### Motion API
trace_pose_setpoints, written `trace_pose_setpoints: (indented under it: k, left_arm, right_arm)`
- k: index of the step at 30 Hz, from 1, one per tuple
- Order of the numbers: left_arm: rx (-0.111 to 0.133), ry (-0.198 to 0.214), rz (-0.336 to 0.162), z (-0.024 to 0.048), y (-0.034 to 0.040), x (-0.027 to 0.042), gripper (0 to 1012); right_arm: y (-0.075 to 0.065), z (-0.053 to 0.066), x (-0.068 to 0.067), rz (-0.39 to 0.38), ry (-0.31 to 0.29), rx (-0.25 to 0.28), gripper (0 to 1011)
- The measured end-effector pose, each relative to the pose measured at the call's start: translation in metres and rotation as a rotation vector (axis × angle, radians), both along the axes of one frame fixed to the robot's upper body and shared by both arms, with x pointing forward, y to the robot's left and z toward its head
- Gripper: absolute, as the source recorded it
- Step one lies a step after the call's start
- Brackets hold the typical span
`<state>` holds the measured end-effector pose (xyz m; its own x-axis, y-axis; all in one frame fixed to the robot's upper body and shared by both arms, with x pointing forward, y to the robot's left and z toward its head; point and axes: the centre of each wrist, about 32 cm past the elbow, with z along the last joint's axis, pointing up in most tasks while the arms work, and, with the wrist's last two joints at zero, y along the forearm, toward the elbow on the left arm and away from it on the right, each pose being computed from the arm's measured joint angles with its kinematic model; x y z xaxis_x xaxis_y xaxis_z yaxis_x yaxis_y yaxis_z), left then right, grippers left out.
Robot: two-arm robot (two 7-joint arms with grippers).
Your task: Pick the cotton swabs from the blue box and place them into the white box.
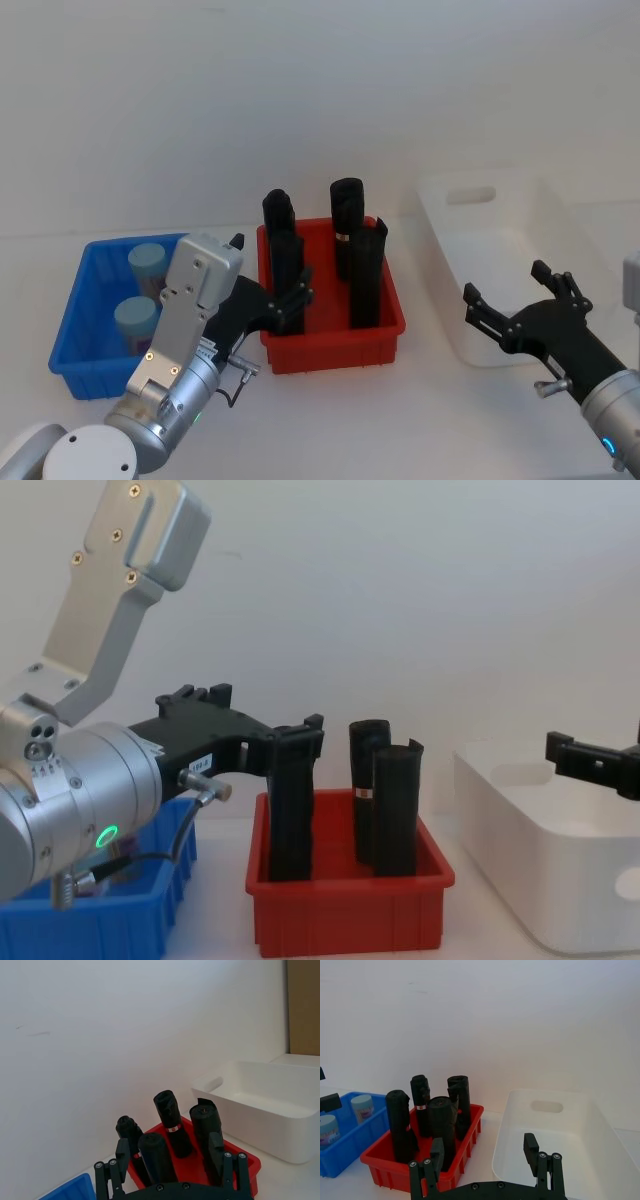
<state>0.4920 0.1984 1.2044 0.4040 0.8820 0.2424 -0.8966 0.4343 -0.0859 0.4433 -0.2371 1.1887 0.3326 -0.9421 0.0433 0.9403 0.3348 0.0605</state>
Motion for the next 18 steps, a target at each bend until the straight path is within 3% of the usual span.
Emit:
trace_pose_setpoints:
  k: [11,18]
  left_arm:
    - [0.0,0.0,0.001,0.0001,0.0003,0.0003,1004]
    - [-0.007,0.013,0.014,0.0006,0.0051,0.0057,1004]
  right_arm:
    - [0.0,0.0,0.0,0.0,0.0,0.0,1002]
    - [0.0,0.0,0.0,0.0,0.0,0.0,1002]
